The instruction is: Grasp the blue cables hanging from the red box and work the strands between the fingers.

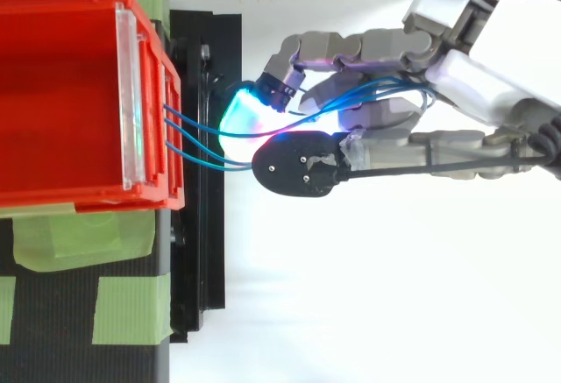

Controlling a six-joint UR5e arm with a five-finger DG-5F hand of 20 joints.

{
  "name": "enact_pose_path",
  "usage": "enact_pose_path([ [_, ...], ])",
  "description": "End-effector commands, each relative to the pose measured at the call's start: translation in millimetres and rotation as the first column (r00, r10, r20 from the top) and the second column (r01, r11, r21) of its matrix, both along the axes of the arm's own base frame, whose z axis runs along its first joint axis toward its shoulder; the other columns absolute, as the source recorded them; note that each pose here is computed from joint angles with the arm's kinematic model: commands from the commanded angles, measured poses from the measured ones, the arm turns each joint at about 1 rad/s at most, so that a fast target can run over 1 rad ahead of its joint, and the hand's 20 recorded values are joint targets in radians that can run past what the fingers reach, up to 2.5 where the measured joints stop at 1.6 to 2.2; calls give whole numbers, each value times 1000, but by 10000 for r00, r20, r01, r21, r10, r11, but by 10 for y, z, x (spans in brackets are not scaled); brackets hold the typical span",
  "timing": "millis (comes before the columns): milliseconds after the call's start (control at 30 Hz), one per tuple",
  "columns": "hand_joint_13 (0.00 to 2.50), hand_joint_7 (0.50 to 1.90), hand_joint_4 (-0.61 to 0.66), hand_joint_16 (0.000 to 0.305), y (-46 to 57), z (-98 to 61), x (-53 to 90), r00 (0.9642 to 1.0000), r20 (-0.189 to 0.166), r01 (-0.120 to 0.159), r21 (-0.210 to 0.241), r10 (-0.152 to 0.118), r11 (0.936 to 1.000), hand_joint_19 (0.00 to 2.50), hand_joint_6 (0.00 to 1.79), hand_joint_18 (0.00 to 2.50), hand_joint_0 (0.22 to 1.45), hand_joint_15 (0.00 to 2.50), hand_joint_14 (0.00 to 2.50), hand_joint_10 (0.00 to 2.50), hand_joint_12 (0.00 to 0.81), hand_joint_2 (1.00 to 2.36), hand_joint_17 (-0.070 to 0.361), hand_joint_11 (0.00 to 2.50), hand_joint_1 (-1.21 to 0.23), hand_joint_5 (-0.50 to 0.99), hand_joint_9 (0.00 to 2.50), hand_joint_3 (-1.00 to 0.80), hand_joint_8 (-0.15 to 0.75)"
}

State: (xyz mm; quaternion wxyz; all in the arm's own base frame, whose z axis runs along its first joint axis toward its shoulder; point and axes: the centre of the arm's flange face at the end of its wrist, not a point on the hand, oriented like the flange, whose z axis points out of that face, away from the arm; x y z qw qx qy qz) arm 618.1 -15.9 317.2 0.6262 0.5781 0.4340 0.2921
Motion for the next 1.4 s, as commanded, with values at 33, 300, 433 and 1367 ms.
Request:
enact_pose_path([
  [33, 440, 1103, 437, 74, -12, -1, 1, 10000, 40, 20, 67, -20, 10000, 459, 21, 807, 834, 1879, 2500, 2500, 452, 1648, 166, 2500, -654, 745, 601, -29, 336],
  [300, 368, 1137, 370, 56, -12, -1, 1, 10000, 40, 20, 67, -20, 10000, 520, 23, 477, 1303, 1981, 2500, 2500, 399, 1003, 126, 2500, -718, 709, 632, 127, 324],
  [433, 444, 1160, 376, 54, -11, 5, 3, 10000, 40, 20, 67, -20, 10000, 577, 23, 598, 1249, 2016, 2500, 2500, 413, 1071, 121, 2500, -725, 745, 685, 200, 312],
  [1367, 343, 1170, 324, 54, 15, 107, 0, 9994, 329, -116, 300, 107, 9995, 576, 22, 512, 1257, 1926, 2500, 2500, 418, 1059, 121, 2500, -728, 690, 619, 130, 338],
])
